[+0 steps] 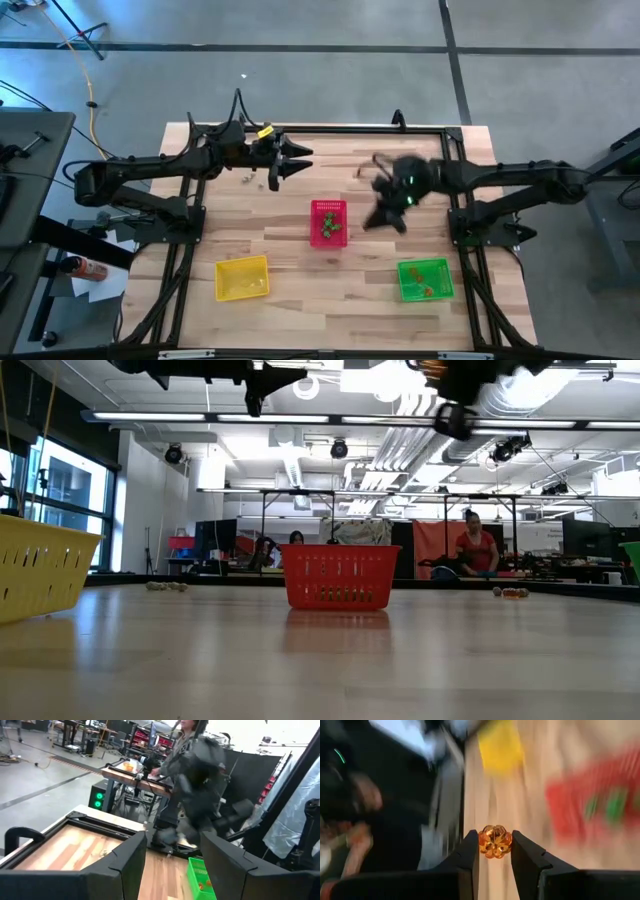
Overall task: Sort Halloween decoration
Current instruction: Put the orange pumpkin toy into the green bin
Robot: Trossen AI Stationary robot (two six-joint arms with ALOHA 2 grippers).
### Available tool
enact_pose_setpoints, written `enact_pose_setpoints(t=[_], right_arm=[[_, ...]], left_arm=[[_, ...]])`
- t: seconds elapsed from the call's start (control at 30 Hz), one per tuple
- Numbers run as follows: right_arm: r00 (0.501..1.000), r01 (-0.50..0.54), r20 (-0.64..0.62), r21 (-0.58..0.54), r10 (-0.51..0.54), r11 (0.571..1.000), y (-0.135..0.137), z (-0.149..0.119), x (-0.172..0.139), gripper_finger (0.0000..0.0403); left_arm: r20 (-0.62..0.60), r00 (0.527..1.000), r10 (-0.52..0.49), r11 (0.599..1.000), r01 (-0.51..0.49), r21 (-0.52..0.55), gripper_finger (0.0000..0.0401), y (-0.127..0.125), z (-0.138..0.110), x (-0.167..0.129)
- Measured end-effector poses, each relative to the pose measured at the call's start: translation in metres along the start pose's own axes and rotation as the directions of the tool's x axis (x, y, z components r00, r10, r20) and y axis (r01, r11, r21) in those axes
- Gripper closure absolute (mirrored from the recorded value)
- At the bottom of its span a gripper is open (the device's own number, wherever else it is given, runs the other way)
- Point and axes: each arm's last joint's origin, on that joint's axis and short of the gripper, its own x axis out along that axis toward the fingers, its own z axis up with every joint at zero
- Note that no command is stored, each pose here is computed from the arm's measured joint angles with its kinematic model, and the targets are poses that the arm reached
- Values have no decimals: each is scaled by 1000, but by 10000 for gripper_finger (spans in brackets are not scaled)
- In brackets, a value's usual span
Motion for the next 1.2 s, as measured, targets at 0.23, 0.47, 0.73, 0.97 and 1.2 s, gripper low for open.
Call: enact_pose_setpoints(t=[0.23, 0.47, 0.73, 0.97, 1.2], right_arm=[[930, 123, -364, 194, -45, 973, 41, -66, 22, 334], [868, 329, -471, 303, -160, 894, 76, -120, 26, 334], [747, 639, -595, 521, -296, 566, 47, -180, 31, 334], [702, 709, -601, 639, -382, 298, 6, -209, 36, 334], [707, 704, -595, 648, -383, 293, -5, -216, 38, 334]], left_arm=[[4, 999, 38, 999, -38, -3, 224, 10, 2, -3], [-1, 999, 40, 999, -40, -5, 224, 14, 3, -5], [-1, 999, 42, 999, -42, -2, 224, 15, 3, -5], [-2, 999, 42, 999, -42, 12, 224, 15, 3, -5], [-2, 999, 42, 999, -42, 13, 224, 15, 3, -5]])
